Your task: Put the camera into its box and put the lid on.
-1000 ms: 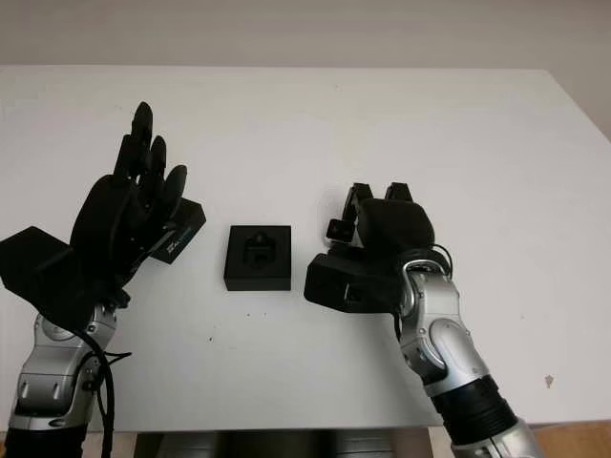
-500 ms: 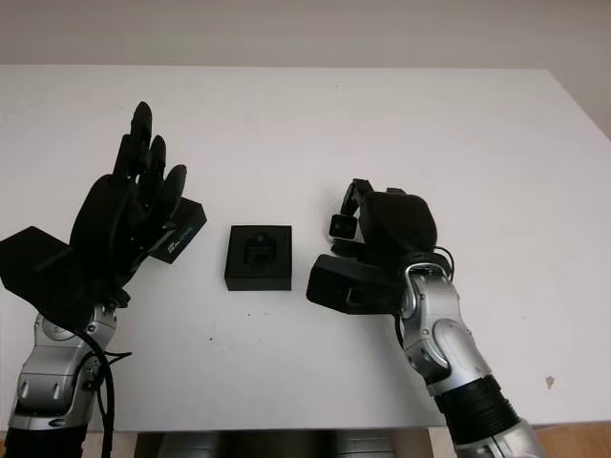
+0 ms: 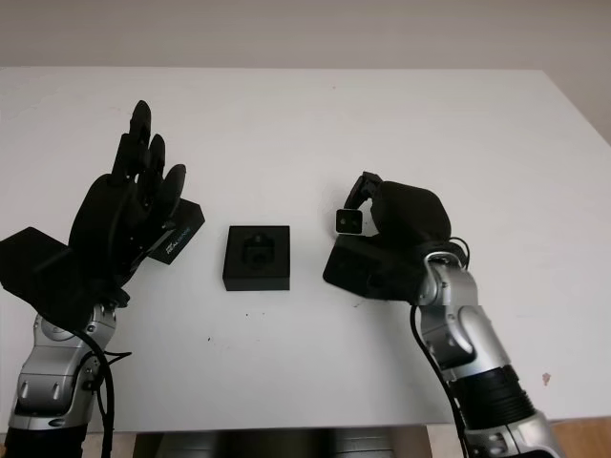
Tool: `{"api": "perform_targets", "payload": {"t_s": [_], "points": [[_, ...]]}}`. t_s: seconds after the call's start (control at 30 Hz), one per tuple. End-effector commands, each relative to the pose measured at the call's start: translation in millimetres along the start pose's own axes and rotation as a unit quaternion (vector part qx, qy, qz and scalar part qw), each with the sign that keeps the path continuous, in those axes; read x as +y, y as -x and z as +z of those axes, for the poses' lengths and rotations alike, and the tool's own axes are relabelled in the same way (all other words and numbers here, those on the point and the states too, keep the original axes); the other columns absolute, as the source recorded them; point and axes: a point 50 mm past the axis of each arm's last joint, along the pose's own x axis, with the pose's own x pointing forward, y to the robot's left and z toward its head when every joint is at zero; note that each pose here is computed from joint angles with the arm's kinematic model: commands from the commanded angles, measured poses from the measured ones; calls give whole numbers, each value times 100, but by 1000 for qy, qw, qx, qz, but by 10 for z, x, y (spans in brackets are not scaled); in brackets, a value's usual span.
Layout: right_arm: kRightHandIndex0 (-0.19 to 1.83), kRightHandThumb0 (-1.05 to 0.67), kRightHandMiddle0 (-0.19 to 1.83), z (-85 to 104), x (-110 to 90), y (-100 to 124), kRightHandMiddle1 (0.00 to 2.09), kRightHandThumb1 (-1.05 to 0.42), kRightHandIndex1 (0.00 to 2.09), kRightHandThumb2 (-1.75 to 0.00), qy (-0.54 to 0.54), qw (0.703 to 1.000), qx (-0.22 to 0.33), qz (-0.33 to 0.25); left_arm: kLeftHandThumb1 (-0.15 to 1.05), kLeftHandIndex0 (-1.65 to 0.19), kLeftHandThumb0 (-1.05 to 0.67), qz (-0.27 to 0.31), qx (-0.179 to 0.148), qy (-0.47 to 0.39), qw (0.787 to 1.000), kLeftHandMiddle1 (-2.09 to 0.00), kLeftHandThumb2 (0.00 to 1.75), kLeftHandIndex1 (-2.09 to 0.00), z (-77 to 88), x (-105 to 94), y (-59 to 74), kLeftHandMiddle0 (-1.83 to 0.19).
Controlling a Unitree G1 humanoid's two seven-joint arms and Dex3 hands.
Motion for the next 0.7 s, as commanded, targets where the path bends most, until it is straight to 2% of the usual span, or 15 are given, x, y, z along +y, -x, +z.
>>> {"api": "perform_targets", "payload": {"t_s": [0.0, 0.3, 0.53, 0.67], "points": [[35, -39, 33, 65, -128, -19, 143, -101, 17, -6, -6, 1000, -24, -7, 105, 19, -64, 2, -9, 0, 1000, 0, 46, 0, 27, 21, -8, 19], [36, -40, 33, 205, -251, -1, 153, -101, 12, -5, -56, 996, -69, 4, 105, 19, -65, 4, -5, -5, 1000, 0, 45, 0, 26, 15, -4, 19], [35, -45, 35, 380, -303, 84, 149, -103, 8, -6, -72, 992, -103, 7, 105, 19, -65, 3, -7, -5, 1000, 0, 45, 0, 30, 5, -13, 19], [32, -42, 34, 476, -306, 117, 151, -103, 6, -5, -104, 986, -131, 4, 105, 19, -65, 5, -7, -4, 1000, 0, 45, 0, 27, 1, -13, 19]]}}
